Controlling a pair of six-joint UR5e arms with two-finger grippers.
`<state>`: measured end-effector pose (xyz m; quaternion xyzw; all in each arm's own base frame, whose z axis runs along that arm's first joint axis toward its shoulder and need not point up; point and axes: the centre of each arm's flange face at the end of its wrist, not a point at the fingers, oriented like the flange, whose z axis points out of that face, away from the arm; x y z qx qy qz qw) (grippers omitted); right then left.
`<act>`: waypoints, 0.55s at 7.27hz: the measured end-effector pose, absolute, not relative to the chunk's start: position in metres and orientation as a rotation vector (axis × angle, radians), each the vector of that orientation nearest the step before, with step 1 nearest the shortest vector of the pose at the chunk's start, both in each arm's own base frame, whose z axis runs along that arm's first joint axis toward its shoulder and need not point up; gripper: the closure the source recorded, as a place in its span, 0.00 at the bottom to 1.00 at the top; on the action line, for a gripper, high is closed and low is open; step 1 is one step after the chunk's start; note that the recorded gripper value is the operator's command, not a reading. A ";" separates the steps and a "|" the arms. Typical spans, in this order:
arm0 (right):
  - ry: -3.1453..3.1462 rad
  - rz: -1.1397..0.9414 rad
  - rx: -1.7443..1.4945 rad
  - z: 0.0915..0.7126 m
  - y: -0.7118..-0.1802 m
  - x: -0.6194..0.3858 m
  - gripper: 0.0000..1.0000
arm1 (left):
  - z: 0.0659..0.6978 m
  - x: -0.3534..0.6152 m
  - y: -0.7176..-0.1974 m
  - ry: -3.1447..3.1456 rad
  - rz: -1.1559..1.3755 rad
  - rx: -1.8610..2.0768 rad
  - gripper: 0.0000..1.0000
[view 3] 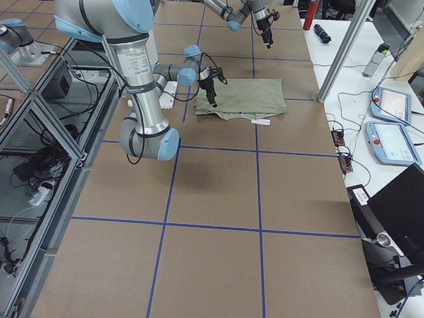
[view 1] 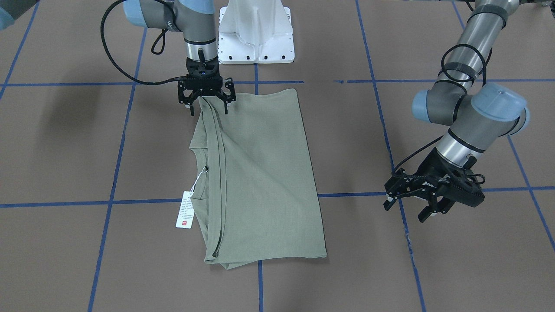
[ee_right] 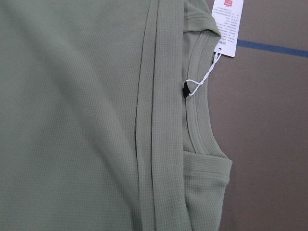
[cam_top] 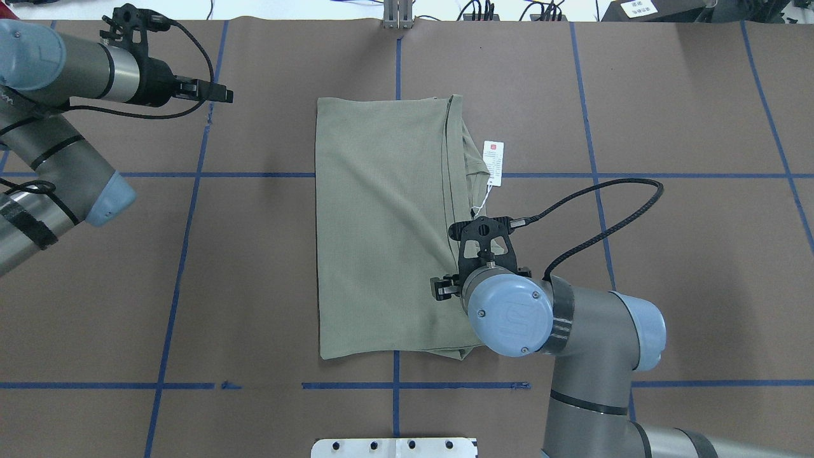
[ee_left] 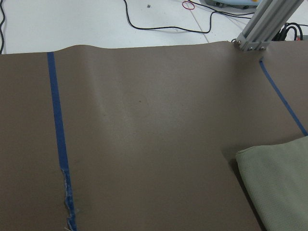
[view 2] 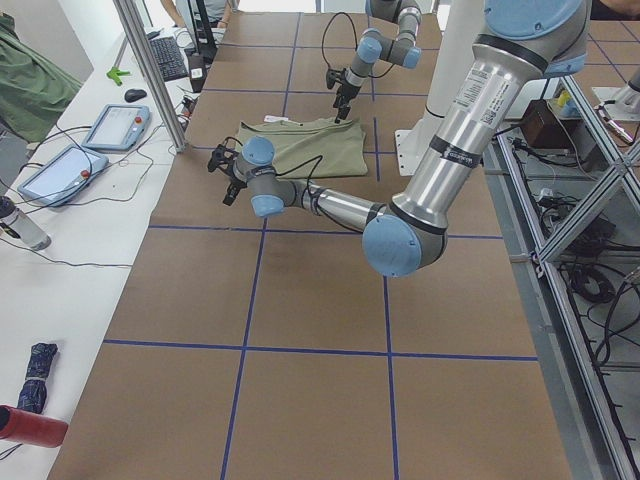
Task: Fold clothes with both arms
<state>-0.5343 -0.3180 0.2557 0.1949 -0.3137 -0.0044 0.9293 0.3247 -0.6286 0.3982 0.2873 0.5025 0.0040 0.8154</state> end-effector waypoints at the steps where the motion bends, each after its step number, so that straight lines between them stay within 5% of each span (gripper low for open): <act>1: -0.588 -0.085 0.394 0.257 -0.318 -0.538 0.00 | 0.398 0.325 -0.629 1.072 0.009 0.613 0.00; 4: -0.520 -0.164 0.375 0.271 -0.311 -0.560 0.02 | 0.399 0.332 -0.625 1.075 0.018 0.606 0.00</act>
